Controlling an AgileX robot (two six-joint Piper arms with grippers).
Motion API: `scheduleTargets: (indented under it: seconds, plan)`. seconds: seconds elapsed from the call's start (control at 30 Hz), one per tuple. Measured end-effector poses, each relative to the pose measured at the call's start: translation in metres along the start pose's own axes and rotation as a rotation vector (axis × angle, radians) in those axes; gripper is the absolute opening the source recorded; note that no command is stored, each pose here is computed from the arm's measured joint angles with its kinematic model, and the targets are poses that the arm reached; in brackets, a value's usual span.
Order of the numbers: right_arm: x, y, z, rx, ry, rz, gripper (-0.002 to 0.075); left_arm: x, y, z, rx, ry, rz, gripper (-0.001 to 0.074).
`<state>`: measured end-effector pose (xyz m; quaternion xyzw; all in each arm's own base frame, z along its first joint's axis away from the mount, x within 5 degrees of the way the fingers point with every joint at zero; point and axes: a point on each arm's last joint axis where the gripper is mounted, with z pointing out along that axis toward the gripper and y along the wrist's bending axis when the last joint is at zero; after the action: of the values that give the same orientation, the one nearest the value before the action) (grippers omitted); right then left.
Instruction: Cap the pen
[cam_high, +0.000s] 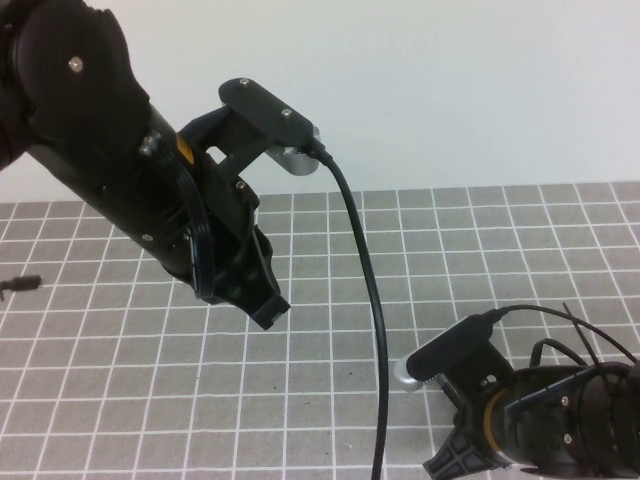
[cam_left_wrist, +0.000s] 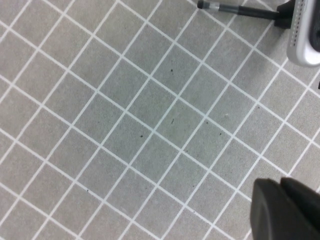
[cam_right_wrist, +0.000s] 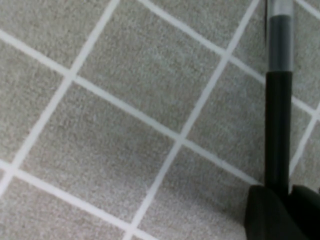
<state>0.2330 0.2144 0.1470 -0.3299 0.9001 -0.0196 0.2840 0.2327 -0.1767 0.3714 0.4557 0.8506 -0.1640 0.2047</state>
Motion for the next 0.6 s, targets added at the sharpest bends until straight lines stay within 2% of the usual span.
scheduleTargets:
  seconds: [0.17, 0.4, 0.5, 0.6]
  plan:
    - [-0.001, 0.0, 0.0, 0.004, -0.009, -0.011, 0.0104, 0.0, 0.0, 0.0, 0.0, 0.0, 0.01, -0.0001]
    - [0.002, -0.005, 0.0, 0.055, 0.027, -0.01, 0.0306, 0.0, 0.0, 0.0, 0.0, 0.0, 0.01, -0.0001]
    - [0.001, -0.011, -0.009, 0.091, 0.023, -0.002, 0.0349, 0.0, 0.0, 0.0, 0.0, 0.0, 0.01, -0.0001]
    - [-0.01, -0.018, -0.034, 0.11, -0.068, -0.025, 0.0362, 0.0, 0.0, 0.0, 0.0, 0.0, 0.01, -0.0001]
